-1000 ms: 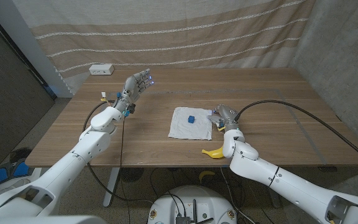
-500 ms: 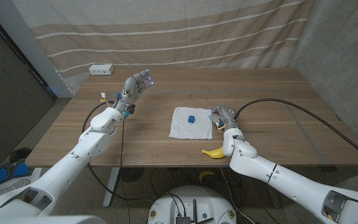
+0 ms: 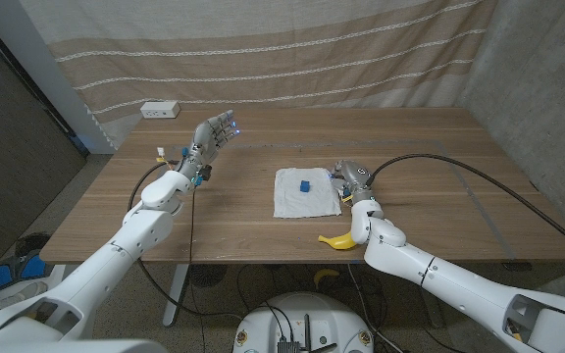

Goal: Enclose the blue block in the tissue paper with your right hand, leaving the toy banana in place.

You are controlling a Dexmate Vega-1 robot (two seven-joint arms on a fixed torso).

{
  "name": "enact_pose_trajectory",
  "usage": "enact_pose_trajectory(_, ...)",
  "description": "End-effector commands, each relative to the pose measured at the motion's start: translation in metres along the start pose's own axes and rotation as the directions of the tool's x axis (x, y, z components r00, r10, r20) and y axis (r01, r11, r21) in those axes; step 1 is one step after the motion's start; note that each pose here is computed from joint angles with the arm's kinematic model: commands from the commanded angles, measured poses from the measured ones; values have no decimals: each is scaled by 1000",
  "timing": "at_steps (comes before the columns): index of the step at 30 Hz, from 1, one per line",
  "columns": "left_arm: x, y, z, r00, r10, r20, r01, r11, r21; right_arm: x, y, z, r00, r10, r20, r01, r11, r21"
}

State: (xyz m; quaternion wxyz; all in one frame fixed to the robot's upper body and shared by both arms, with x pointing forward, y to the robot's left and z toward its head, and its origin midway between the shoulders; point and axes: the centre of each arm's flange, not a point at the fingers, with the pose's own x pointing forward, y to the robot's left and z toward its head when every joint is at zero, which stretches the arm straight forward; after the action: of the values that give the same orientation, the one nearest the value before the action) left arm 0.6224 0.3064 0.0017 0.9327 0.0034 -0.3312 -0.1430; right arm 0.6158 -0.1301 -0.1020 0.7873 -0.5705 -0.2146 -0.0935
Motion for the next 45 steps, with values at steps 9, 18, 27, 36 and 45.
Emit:
enact_pose_trajectory(9,2,5,-2,1000,9,-9,-9,1000,-7,9,-14,3,996,-43,75,36,995,94)
enact_pose_trajectory(18,5,6,-3,1000,4,-4,-4,1000,-4,8,-31,18,983,-125,134,103,981,163)
enact_pose_trajectory(27,8,7,-4,1000,11,-6,-11,1000,-10,9,-43,26,960,-224,166,190,962,194)
enact_pose_trajectory(36,8,9,-6,1000,15,-9,-15,1000,-8,13,-53,23,956,-260,134,241,960,144)
enact_pose_trajectory(45,9,10,-7,1000,18,-7,-19,1000,-7,15,-49,35,976,-167,139,157,984,79)
